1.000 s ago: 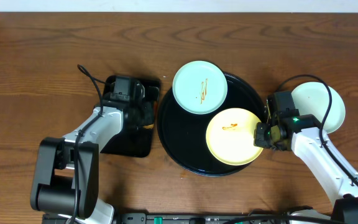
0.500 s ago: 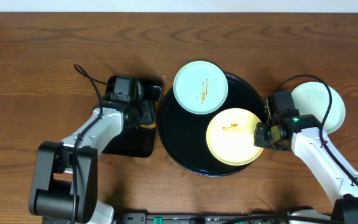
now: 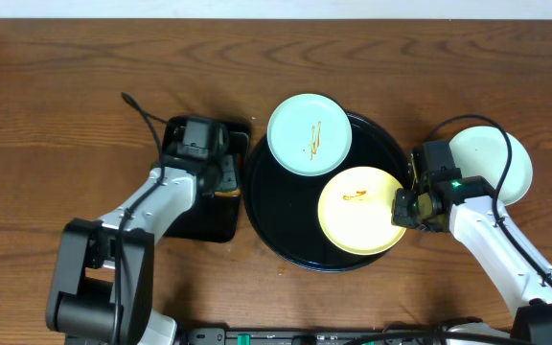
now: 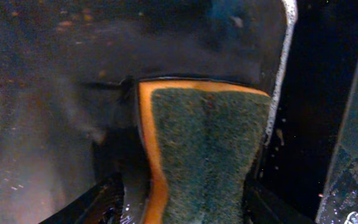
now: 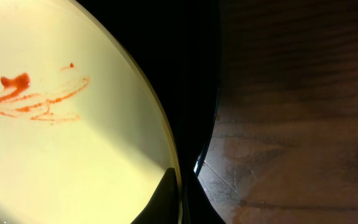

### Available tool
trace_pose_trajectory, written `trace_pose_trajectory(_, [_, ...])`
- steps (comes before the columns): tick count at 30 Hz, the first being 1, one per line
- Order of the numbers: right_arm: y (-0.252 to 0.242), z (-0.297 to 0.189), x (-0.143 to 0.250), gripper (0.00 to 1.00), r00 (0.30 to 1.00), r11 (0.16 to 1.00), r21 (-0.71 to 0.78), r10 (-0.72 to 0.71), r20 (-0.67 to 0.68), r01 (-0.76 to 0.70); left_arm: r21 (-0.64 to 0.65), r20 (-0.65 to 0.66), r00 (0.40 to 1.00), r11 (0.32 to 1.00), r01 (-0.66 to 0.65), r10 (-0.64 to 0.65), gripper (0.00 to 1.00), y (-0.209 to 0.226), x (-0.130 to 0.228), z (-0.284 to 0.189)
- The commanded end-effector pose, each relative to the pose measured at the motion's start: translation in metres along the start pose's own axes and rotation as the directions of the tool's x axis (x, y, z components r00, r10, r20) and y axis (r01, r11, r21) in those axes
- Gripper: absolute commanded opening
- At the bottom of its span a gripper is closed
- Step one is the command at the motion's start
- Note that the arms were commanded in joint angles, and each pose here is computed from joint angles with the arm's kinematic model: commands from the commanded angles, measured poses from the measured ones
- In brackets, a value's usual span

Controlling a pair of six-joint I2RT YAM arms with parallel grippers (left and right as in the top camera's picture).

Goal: Clean dirty plates on tray and stack at the side
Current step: 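Grasp the sponge in the basin with the left gripper and lift it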

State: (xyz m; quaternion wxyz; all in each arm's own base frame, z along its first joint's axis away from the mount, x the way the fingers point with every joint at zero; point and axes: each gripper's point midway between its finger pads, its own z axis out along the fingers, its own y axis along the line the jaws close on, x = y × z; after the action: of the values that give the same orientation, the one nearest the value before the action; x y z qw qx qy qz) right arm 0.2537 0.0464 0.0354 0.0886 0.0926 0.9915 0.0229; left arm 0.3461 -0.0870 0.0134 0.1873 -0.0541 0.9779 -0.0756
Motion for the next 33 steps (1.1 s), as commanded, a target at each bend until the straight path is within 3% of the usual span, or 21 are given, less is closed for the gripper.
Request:
trace_pose_trajectory(1, [-0.006, -0.001, -0.002, 0.01, 1.000, 1.000, 0.021, -0.009, 0.012, 0.009, -0.112, 0.045, 0.998, 0.993, -0.048, 0.054, 0.55, 0.009, -0.004, -0.004])
trace_pose_trajectory(5, [-0.006, -0.001, -0.002, 0.01, 1.000, 1.000, 0.021, -0.009, 0.012, 0.009, -0.122, 0.052, 0.995, 0.990, -0.076, 0.083, 0.51, 0.001, -0.002, -0.005])
trace_pose_trajectory(9, [-0.006, -0.001, -0.002, 0.01, 1.000, 1.000, 0.021, -0.009, 0.012, 0.009, -0.144, 0.064, 0.993, 0.986, -0.087, 0.097, 0.42, 0.001, -0.003, -0.005])
trace_pose_trajectory(13, [-0.006, -0.001, -0.002, 0.01, 1.000, 1.000, 0.020, -0.009, 0.012, 0.009, -0.170, 0.072, 0.992, 0.982, -0.086, 0.099, 0.29, 0.005, -0.005, -0.006])
trace_pose_trajectory(17, [-0.006, -0.001, -0.002, 0.01, 1.000, 1.000, 0.021, -0.009, 0.012, 0.009, -0.164, 0.064, 0.993, 0.983, -0.087, 0.098, 0.09, 0.004, -0.003, -0.006])
trace_pose_trajectory(26, [-0.006, -0.001, -0.002, 0.01, 1.000, 1.000, 0.021, -0.009, 0.012, 0.009, -0.173, 0.042, 0.994, 0.981, -0.088, 0.097, 0.07, 0.007, 0.002, -0.005])
trace_pose_trajectory(33, [-0.006, -0.001, -0.003, 0.01, 1.000, 1.000, 0.020, -0.009, 0.013, 0.009, -0.142, 0.130, 0.987, 0.987, -0.074, 0.092, 0.07, -0.002, -0.017, -0.035])
